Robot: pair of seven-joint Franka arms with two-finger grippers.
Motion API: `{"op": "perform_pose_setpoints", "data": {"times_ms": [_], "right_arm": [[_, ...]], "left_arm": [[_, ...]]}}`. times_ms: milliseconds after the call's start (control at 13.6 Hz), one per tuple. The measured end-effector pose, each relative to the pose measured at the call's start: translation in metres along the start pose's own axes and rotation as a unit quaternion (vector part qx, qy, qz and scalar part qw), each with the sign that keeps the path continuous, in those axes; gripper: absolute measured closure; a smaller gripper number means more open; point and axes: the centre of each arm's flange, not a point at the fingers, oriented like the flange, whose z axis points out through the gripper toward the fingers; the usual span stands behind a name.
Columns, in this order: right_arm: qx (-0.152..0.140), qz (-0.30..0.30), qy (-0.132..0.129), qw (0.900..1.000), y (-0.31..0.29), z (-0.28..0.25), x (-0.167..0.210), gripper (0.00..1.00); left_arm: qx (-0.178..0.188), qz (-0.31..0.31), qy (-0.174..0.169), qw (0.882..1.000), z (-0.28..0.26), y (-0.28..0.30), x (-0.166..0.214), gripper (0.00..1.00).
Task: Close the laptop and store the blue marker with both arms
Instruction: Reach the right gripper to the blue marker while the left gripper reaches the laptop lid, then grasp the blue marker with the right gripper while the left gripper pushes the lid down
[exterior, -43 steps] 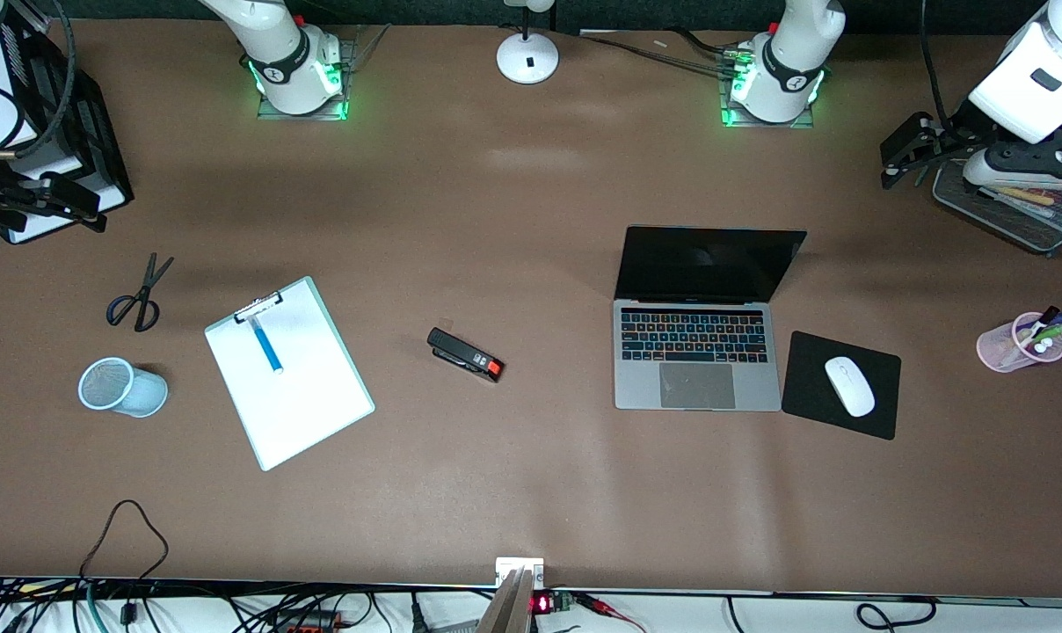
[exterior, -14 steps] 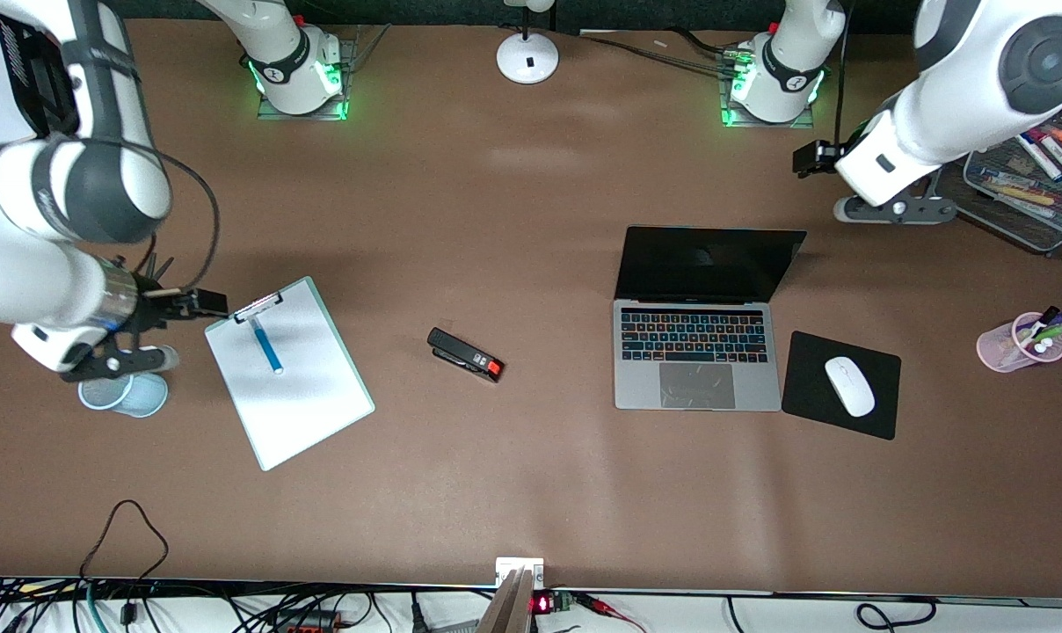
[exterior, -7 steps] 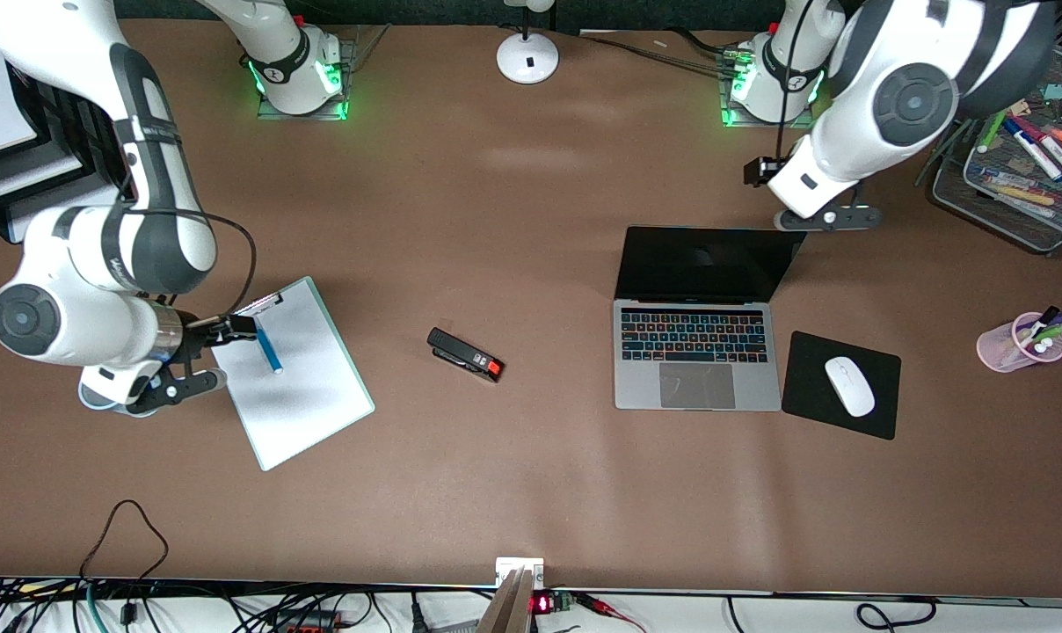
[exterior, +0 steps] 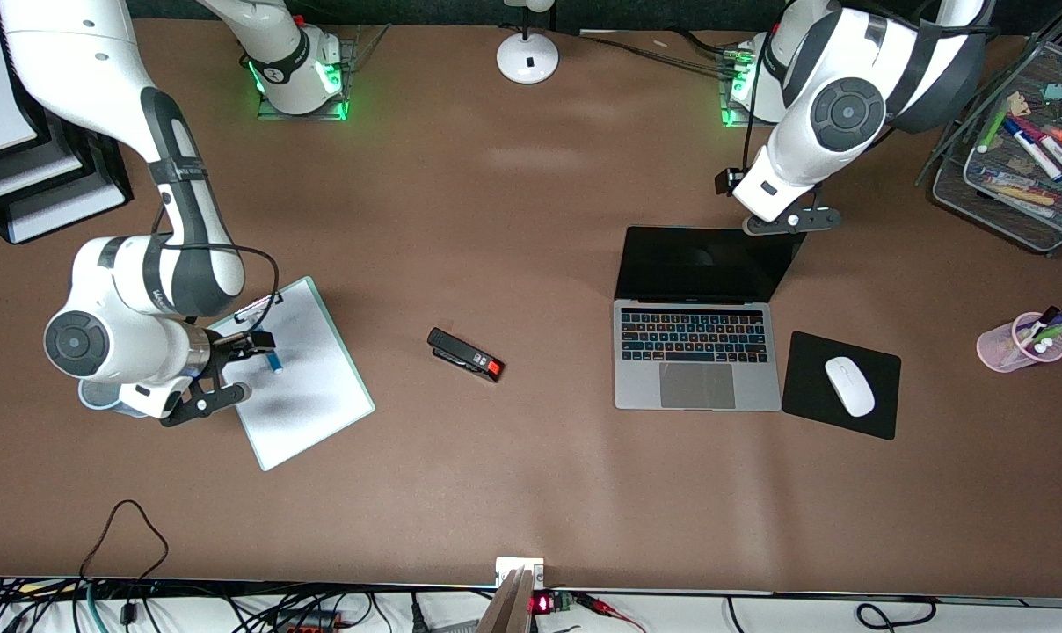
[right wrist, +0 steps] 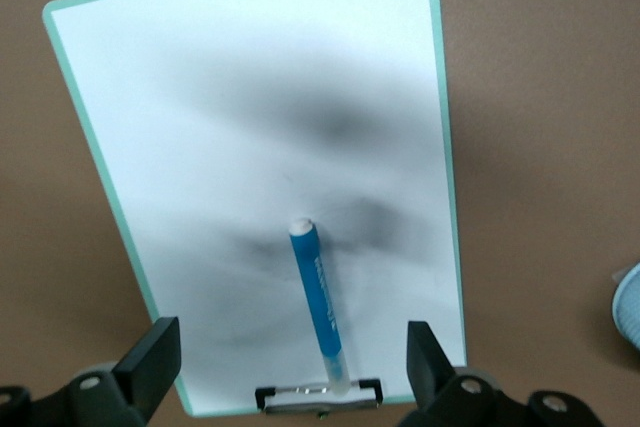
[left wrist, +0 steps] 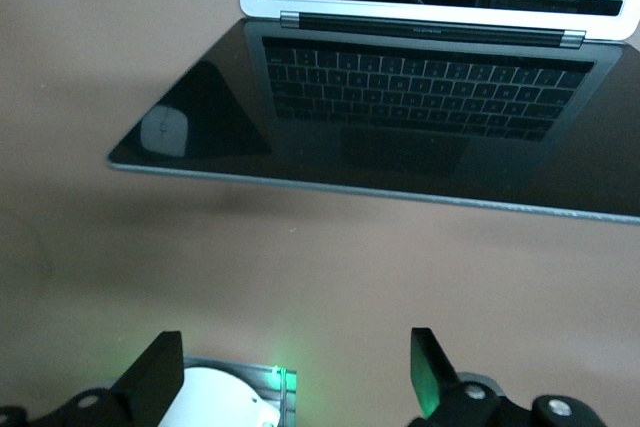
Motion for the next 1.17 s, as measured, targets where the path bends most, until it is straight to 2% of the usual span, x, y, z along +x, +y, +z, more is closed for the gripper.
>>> {"op": "perform_pose_setpoints", "data": {"times_ms": [367, 807, 881, 954, 1101, 1174], "right_arm": [[-0.006, -0.018, 0.011, 1.0, 0.003, 0.026, 0.009, 0.0], [-0.007, -0.03, 0.007, 1.0, 0.003, 0.054, 0.014, 0.03], [-0.006, -0.031, 0.005, 0.999, 0.002, 0.057, 0.015, 0.09], [-0.006, -0.033, 0.004, 0.999, 0.001, 0.06, 0.015, 0.09], [-0.006, -0.036, 0.003, 0.999, -0.003, 0.065, 0.016, 0.19], [-0.007, -0.038, 0.005, 0.999, -0.006, 0.068, 0.016, 0.19]], "left_arm": [[-0.009, 0.001, 0.011, 1.0, 0.015, 0.003, 0.008, 0.0], [-0.024, 0.002, 0.024, 0.999, 0.03, 0.01, 0.025, 0.0], [-0.026, 0.002, 0.024, 0.999, 0.033, 0.011, 0.028, 0.0], [-0.027, 0.002, 0.025, 0.999, 0.035, 0.011, 0.03, 0.0], [-0.031, 0.001, 0.032, 0.999, 0.029, 0.011, 0.033, 0.0], [-0.033, 0.001, 0.035, 0.999, 0.026, 0.011, 0.034, 0.0]]}}
